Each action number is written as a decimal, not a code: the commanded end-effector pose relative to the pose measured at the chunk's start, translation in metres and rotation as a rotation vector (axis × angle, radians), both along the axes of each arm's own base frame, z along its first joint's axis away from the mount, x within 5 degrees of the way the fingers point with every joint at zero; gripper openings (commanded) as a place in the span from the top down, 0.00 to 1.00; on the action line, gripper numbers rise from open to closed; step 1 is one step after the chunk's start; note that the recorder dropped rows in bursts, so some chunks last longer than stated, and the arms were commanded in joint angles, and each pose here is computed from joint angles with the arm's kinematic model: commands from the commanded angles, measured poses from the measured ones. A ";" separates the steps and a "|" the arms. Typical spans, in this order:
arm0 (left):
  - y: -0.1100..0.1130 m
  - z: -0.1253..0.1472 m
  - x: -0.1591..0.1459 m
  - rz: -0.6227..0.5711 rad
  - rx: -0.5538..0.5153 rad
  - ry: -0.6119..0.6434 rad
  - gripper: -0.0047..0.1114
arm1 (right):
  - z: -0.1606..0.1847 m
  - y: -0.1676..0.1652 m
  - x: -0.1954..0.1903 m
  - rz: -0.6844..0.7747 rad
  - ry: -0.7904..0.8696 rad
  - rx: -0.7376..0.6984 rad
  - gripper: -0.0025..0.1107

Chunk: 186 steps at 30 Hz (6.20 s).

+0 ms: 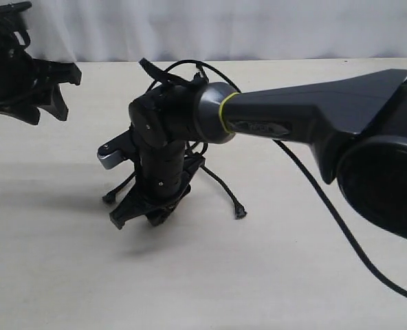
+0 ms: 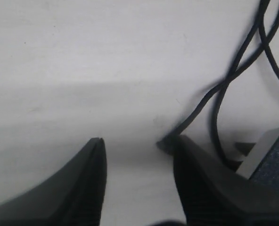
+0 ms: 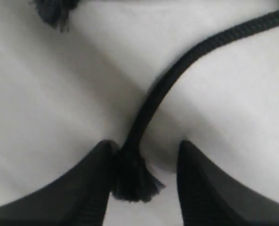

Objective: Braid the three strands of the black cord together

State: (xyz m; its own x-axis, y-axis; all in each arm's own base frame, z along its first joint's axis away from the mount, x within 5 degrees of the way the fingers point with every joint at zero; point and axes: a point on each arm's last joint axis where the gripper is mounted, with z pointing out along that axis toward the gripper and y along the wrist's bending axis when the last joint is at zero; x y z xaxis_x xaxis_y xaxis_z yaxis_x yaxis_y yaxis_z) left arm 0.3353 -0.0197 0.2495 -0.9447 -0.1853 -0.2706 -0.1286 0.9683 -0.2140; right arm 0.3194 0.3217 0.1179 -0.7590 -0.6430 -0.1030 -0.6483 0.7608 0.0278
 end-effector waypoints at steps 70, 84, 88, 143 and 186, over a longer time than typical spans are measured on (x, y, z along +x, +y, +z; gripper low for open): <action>-0.199 -0.129 -0.042 -0.066 -0.323 0.097 0.96 | -0.031 -0.194 0.010 -0.332 0.416 0.477 0.66; -0.145 -0.097 -0.015 -0.080 -0.211 -0.059 0.96 | 0.042 -0.240 0.019 -0.480 0.231 0.487 0.58; -0.145 -0.129 -0.014 -0.056 -0.184 0.027 0.96 | 0.054 -0.240 0.016 -0.475 0.198 0.496 0.58; 0.019 0.106 -0.346 0.077 0.346 -1.192 0.96 | 0.219 -0.314 -0.297 -0.568 -1.187 0.614 0.94; 0.015 -0.076 -0.285 0.113 0.102 -0.897 0.96 | 0.062 -0.313 -0.267 -0.640 -1.067 0.570 0.94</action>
